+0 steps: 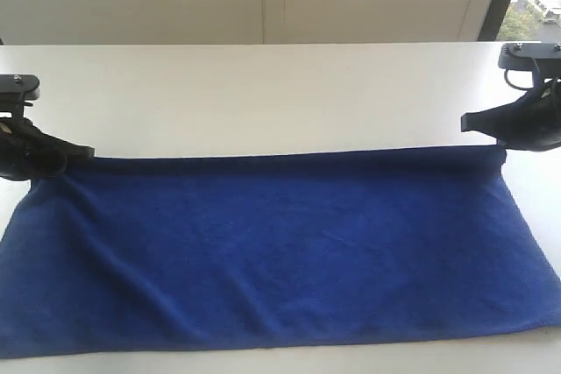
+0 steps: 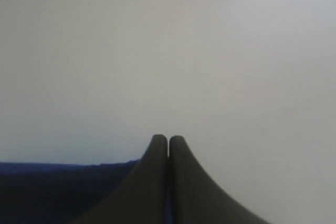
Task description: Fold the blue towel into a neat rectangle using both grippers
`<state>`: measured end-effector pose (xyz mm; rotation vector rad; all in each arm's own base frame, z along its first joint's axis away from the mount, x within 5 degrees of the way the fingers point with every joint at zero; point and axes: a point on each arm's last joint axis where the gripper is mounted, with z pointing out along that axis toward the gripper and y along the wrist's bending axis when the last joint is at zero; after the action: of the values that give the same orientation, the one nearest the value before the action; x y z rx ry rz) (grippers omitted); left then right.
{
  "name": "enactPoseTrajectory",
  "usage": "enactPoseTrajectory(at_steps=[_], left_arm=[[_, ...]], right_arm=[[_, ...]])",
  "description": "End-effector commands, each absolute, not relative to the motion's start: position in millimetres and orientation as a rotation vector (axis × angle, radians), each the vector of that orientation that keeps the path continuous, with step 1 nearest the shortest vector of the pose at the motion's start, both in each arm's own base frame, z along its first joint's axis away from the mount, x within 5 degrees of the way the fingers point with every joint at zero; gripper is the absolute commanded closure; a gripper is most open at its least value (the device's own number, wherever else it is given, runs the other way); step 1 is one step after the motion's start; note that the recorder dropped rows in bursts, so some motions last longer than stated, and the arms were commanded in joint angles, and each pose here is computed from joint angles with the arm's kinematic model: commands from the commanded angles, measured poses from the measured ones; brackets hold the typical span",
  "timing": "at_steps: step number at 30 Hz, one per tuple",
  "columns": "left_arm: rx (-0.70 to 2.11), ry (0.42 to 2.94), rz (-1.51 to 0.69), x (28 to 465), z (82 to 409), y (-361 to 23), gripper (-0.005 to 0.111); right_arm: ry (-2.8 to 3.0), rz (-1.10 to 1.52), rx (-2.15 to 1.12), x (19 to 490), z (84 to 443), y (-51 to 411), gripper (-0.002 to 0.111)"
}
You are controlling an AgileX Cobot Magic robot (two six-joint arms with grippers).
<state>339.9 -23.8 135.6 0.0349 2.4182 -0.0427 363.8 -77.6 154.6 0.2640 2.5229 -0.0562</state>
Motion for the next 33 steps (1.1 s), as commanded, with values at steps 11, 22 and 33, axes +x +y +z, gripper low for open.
enactPoseTrajectory(at_steps=[11, 22, 33], left_arm=[[0.019, 2.426, -0.066, 402, 127, -29, 0.107], [0.022, 2.453, -0.071, 406, 126, -30, 0.095], [0.026, 2.436, -0.071, 406, 133, -30, 0.028]], right_arm=[[2.458, -0.068, 0.262, 418, 141, -91, 0.108], [2.473, -0.067, 0.265, 427, 125, -93, 0.107], [2.458, -0.069, 0.257, 425, 141, -93, 0.050]])
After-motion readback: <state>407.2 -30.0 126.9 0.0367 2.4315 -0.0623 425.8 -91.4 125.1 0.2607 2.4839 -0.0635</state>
